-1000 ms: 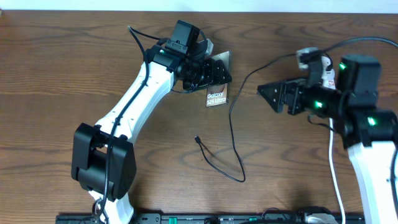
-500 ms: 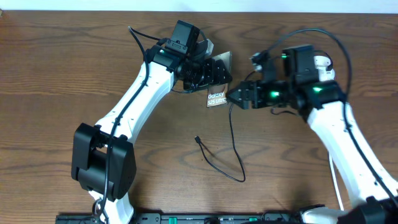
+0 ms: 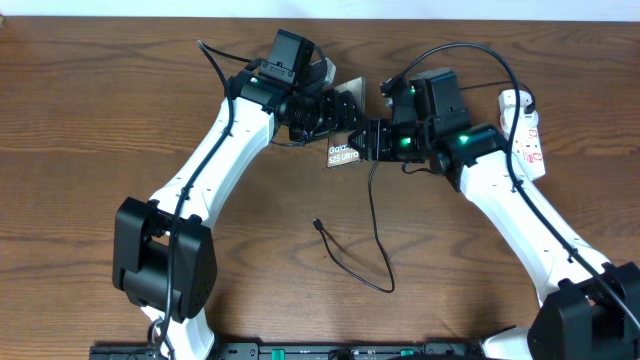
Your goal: Plug charger to phone and switch on socket
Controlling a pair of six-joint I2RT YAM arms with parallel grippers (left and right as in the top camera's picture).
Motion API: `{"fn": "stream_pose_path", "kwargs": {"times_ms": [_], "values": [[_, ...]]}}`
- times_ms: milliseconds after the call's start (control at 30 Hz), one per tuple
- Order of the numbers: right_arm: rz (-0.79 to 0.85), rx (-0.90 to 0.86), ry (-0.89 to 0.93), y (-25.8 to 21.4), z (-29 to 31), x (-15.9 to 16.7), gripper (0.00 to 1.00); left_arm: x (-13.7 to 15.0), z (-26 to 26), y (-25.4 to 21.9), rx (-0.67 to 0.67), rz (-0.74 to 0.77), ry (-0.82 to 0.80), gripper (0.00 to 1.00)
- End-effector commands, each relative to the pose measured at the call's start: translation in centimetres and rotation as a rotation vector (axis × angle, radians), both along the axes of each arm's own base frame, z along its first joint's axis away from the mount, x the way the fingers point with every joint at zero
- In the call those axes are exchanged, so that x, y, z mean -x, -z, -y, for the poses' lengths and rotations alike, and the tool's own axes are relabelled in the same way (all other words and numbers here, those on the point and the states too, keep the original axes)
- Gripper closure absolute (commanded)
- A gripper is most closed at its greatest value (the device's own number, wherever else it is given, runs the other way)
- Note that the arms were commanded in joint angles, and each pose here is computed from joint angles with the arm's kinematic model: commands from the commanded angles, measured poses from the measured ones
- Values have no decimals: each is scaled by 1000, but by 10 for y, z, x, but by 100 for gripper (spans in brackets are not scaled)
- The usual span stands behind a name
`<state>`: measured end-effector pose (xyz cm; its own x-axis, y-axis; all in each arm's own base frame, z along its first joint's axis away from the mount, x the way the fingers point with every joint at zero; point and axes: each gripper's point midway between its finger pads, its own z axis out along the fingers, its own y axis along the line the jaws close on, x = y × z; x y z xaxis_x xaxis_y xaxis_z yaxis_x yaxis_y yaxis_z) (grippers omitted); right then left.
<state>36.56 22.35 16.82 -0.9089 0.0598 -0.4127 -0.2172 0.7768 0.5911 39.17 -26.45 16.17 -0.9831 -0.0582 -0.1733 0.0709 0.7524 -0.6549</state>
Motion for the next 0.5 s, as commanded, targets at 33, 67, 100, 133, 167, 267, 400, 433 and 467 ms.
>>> {"fn": "stream_pose_path", "kwargs": {"times_ms": [33,67,100,133,167,267,400,433,467], "values": [[25,-82,-23,-18,-18,-3,68,12,12,-21,47,35,63,30],[20,-86,-22,-18,-19,-2,71,12,12,-20,47,34,63,30],[19,-86,-25,-18,-21,-2,76,12,12,-20,47,34,63,30],[20,-86,-29,-18,-22,-1,78,12,12,-21,47,35,63,30],[21,-86,-32,-18,-23,0,78,12,12,-20,47,34,63,30],[24,-81,-36,-18,-26,1,77,12,12,-21,47,35,63,30],[25,-77,-37,-17,-27,2,76,12,12,-20,48,34,64,30],[27,-73,-33,-17,-26,1,76,12,12,-20,48,34,64,30],[29,-68,-29,-17,-25,0,76,12,12,-20,47,34,64,30]]}}
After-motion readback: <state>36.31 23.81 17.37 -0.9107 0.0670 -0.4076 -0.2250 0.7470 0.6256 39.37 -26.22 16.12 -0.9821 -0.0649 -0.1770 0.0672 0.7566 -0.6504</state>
